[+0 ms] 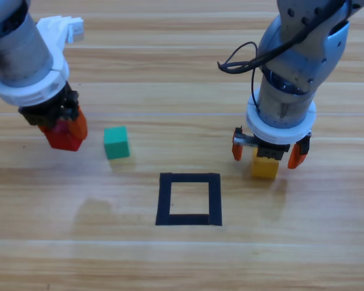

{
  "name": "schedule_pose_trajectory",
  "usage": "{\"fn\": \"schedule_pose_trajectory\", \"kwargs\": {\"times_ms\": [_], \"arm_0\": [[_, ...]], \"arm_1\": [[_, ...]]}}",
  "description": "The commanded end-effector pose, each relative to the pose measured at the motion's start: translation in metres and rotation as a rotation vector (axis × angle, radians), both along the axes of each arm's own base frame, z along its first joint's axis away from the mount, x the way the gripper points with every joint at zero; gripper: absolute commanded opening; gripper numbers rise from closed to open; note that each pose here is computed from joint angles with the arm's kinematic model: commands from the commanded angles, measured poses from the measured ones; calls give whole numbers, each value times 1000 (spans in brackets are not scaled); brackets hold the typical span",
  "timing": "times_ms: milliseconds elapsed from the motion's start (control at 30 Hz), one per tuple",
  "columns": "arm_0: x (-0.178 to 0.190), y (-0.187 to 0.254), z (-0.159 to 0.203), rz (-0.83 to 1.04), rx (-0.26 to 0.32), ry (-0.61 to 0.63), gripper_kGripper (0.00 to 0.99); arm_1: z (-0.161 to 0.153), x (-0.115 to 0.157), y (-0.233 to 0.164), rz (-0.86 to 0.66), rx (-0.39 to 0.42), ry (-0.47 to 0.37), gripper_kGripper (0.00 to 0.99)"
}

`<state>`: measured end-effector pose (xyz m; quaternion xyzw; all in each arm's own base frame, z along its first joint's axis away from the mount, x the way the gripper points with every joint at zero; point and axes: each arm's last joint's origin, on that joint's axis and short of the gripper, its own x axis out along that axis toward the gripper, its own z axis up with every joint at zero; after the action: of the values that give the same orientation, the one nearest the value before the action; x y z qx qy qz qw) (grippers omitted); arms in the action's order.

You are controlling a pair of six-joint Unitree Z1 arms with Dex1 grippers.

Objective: Stack the blocks in the rectangular block: red at the bottom, yellow in the middle, green on top

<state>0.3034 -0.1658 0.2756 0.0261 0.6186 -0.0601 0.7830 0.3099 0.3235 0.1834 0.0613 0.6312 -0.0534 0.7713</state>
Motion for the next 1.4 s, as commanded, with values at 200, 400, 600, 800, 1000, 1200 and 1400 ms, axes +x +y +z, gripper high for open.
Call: {"fn": "schedule_pose_trajectory", "kwargs": {"times_ms": [200,400,600,800,1000,1200,1400], "arm_0": [[-35,-65,-11,31,44,41,21],[-38,-111,-24,111,79,51,21],[-35,-146,-32,230,93,62,26],[-30,-173,-36,279,81,83,28],[-25,-185,-50,279,73,125,28],[-19,-195,-63,257,69,151,29],[-14,-202,-78,232,81,164,29]], "arm_1": [[-52,20,-8,-17,-38,117,787],[-45,21,-20,33,35,97,296],[-9,15,-41,111,79,29,0],[42,-7,-63,179,52,-54,0],[62,-22,-75,201,14,-16,0],[82,-41,-84,228,26,-10,0],[86,-49,-89,233,52,-17,0]]}}
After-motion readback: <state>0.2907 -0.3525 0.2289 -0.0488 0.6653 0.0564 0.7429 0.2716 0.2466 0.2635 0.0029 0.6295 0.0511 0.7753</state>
